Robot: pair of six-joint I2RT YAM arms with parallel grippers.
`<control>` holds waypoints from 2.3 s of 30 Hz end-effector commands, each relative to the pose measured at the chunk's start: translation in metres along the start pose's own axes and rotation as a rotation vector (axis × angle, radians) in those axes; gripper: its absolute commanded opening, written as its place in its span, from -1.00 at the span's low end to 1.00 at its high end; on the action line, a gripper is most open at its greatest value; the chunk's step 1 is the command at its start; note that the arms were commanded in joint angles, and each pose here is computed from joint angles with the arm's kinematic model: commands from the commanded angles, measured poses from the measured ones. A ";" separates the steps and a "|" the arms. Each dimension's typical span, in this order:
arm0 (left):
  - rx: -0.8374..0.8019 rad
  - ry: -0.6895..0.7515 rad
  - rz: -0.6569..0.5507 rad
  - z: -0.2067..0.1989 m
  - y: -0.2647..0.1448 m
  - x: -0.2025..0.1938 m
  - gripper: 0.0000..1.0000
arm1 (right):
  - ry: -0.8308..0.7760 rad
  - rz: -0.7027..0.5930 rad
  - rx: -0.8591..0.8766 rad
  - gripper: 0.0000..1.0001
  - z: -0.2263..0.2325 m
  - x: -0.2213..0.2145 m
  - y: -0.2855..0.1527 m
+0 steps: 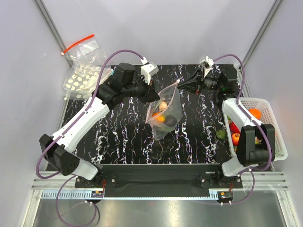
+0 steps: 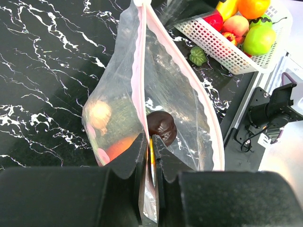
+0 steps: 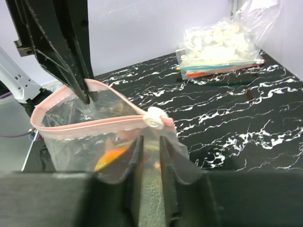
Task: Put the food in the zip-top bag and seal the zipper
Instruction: Adjust the zipper food storage bag at the center of the board.
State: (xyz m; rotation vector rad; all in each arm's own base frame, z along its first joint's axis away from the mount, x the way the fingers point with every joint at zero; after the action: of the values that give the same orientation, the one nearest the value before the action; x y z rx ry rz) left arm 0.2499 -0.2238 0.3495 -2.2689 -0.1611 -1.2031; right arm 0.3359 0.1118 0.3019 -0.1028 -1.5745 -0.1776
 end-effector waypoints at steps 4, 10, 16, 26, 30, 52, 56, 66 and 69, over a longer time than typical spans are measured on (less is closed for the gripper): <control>-0.038 0.059 -0.092 -0.015 -0.020 0.019 -0.71 | -0.038 -0.034 0.014 -1.00 0.001 0.014 0.004; -0.046 0.056 -0.094 -0.017 -0.020 0.020 -0.70 | -0.067 -0.044 -0.003 -1.00 0.017 0.018 0.003; -0.072 0.062 -0.095 -0.019 -0.021 0.019 -0.71 | -0.092 0.004 -0.070 0.12 0.014 0.011 0.000; -0.094 0.057 -0.075 -0.018 -0.018 0.017 -0.72 | -0.149 -0.028 0.038 0.69 -0.002 0.012 -0.013; -0.108 0.071 -0.070 -0.020 -0.020 0.018 -0.72 | -0.100 -0.048 0.066 0.77 -0.014 0.000 -0.011; -0.073 0.092 -0.037 -0.012 -0.011 0.026 -0.78 | -0.194 -0.072 0.247 0.11 0.004 0.018 0.014; -0.027 0.065 -0.051 -0.008 -0.011 0.030 -0.79 | -0.186 -0.072 0.246 -0.37 0.013 0.018 0.011; 0.045 0.059 -0.105 -0.007 -0.021 0.034 -0.08 | -0.097 -0.099 0.215 -1.00 0.030 0.025 0.007; 0.028 0.066 -0.129 -0.011 -0.026 0.038 0.14 | -0.096 -0.106 0.195 -1.00 0.043 0.034 0.004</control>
State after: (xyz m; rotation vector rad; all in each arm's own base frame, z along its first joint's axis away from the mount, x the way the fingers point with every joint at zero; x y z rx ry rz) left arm 0.2587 -0.2193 0.3635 -2.2323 -0.1850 -1.2091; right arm 0.3181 0.1216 0.2969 0.0874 -1.4423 -0.0484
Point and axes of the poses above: each gripper's point midway between its finger pads, its own y axis out along the fingers, its own z axis along the line the jaws close on, x = y × z, the point moved 10 cm from there along -y, back along the fingers, and after that the axes turned 10 degrees about -y, right-handed, at the moved point
